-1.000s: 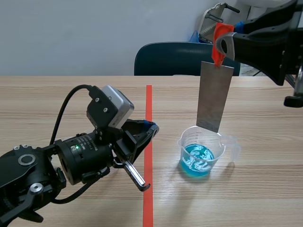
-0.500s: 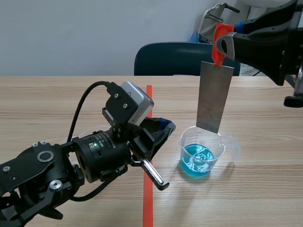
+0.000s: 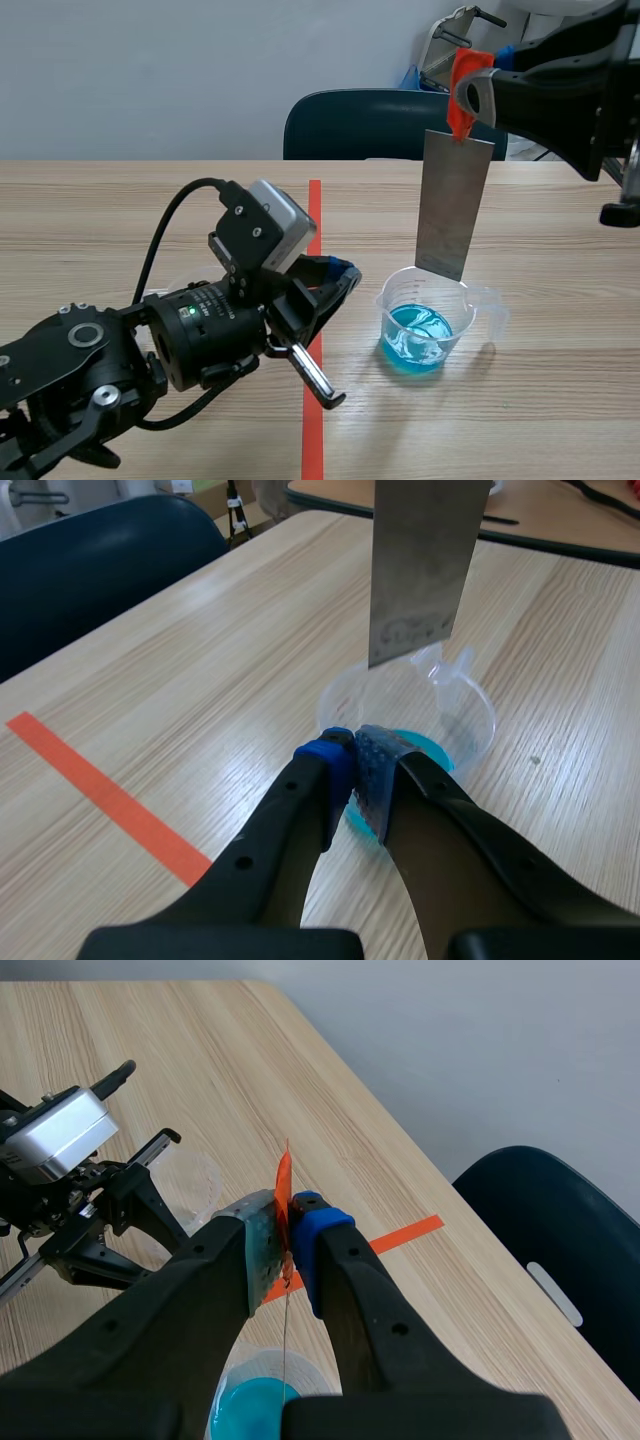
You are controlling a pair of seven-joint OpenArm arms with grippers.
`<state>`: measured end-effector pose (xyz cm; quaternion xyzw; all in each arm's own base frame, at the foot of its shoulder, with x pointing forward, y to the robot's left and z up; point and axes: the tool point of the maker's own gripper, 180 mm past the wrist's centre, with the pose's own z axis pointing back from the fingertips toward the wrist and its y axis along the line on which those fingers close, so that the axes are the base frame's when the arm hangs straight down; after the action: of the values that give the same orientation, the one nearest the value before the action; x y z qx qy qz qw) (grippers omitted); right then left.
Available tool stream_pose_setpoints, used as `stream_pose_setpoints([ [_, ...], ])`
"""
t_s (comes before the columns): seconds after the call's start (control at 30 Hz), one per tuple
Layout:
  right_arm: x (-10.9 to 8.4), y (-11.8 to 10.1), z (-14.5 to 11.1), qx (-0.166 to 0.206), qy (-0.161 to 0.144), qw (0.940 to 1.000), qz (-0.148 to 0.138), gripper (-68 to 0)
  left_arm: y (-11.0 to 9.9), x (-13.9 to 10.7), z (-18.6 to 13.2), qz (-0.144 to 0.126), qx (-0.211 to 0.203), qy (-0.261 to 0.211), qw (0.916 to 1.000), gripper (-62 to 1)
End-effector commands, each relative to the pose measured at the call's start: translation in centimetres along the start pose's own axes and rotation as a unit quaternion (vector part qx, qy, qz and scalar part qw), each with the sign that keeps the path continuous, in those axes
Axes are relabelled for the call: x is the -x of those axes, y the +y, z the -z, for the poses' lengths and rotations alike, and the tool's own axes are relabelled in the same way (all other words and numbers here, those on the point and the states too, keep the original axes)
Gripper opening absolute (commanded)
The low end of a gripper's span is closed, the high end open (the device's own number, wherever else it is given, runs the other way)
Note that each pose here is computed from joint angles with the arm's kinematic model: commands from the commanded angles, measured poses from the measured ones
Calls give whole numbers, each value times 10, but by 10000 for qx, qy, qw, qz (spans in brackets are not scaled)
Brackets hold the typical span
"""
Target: Do the redox reaction experiment
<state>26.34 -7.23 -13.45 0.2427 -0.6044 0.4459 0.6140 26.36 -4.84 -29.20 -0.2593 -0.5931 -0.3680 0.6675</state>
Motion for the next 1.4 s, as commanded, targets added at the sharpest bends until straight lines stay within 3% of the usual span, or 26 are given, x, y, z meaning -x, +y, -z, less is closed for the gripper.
stream_pose_setpoints([
  [0.0, -9, -1, -1, -41, -146, 9999, -67, -667, 0, -6, -8, -5, -26, -98, 9999, -480],
  [0.13, -9, -1, -1, -41, -146, 9999, -67, -667, 5, -7, -26, 27, -107, -115, 9999, -302],
  [0.27, -9, -1, -1, -41, -146, 9999, -67, -667, 11, -19, -46, 137, -196, -344, 9991, 14],
  [0.43, -9, -1, -1, -41, -146, 9999, -67, -667, 17, -36, -66, 321, -294, -651, 9969, 14],
  [0.6, -9, -1, -1, -40, -143, 9999, -68, -667, 15, -31, -75, 602, -256, -483, 9967, 14],
  [0.77, -9, -1, -1, -41, -146, 9999, -67, -667, 1, -26, -83, 822, -22, -490, 9954, 14],
  [1.0, -9, -1, -1, -41, -146, 9999, -67, -667, -11, -23, -100, 926, 188, -567, 9939, 14],
  [1.37, -9, -1, -1, -41, -144, 9999, -67, -667, 4, -18, -108, 1098, 47, -383, 9932, 14],
])
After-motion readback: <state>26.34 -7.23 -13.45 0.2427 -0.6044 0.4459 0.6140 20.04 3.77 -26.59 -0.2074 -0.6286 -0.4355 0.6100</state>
